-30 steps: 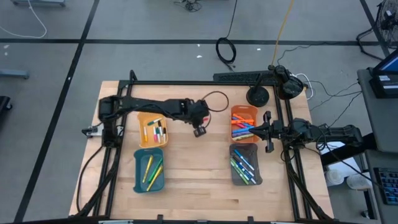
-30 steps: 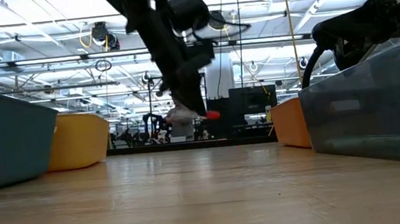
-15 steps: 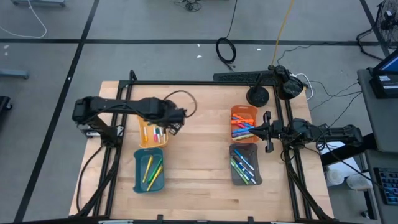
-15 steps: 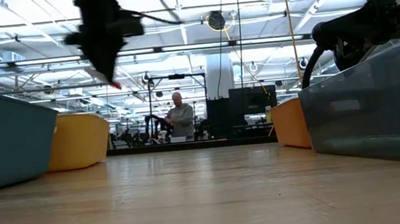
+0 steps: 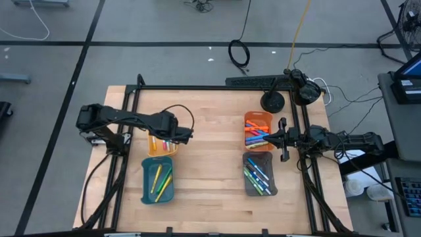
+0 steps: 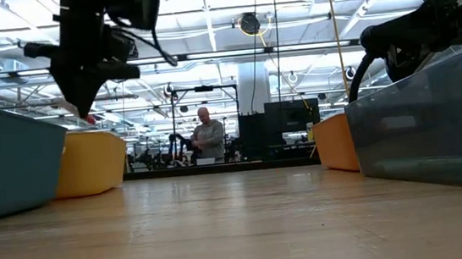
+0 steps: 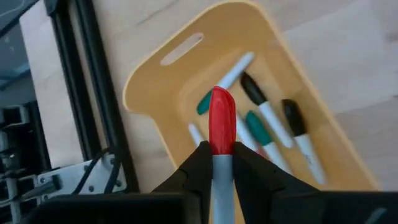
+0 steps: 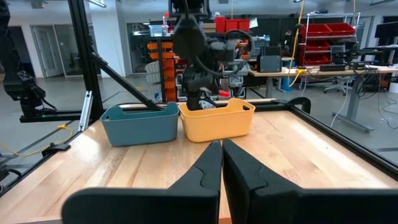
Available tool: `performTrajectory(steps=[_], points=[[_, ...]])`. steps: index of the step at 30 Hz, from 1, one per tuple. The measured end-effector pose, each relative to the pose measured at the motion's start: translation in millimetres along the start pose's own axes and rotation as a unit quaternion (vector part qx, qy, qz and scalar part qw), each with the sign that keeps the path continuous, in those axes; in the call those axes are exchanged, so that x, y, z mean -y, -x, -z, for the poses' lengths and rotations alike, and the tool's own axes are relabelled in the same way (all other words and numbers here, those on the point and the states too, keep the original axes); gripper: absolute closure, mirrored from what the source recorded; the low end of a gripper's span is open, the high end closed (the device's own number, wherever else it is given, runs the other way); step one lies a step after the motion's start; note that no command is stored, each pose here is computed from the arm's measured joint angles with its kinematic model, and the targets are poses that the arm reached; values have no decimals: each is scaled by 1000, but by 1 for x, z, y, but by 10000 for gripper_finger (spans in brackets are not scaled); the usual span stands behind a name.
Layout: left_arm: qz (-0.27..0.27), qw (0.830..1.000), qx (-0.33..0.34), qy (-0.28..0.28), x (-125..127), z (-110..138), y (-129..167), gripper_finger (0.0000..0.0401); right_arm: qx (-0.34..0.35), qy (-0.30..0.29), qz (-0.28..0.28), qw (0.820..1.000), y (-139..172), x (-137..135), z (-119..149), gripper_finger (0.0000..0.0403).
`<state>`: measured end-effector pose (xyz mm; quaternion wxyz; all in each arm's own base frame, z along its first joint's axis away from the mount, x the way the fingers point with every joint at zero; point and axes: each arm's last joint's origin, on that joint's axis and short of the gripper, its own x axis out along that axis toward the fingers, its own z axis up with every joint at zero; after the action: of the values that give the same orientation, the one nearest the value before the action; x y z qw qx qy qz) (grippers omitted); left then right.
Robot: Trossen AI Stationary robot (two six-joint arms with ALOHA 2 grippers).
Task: Pick & Place Markers
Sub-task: Put the red mini marker into the yellow bin, then return to Home Position
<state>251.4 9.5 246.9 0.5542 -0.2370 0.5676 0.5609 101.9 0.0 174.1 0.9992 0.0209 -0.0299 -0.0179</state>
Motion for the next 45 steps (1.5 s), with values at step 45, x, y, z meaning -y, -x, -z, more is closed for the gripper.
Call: performTrajectory(steps=[45], points=[[578,513,469,-427,-55,9,24,192,1,0,0,1000,0,0,0,399]])
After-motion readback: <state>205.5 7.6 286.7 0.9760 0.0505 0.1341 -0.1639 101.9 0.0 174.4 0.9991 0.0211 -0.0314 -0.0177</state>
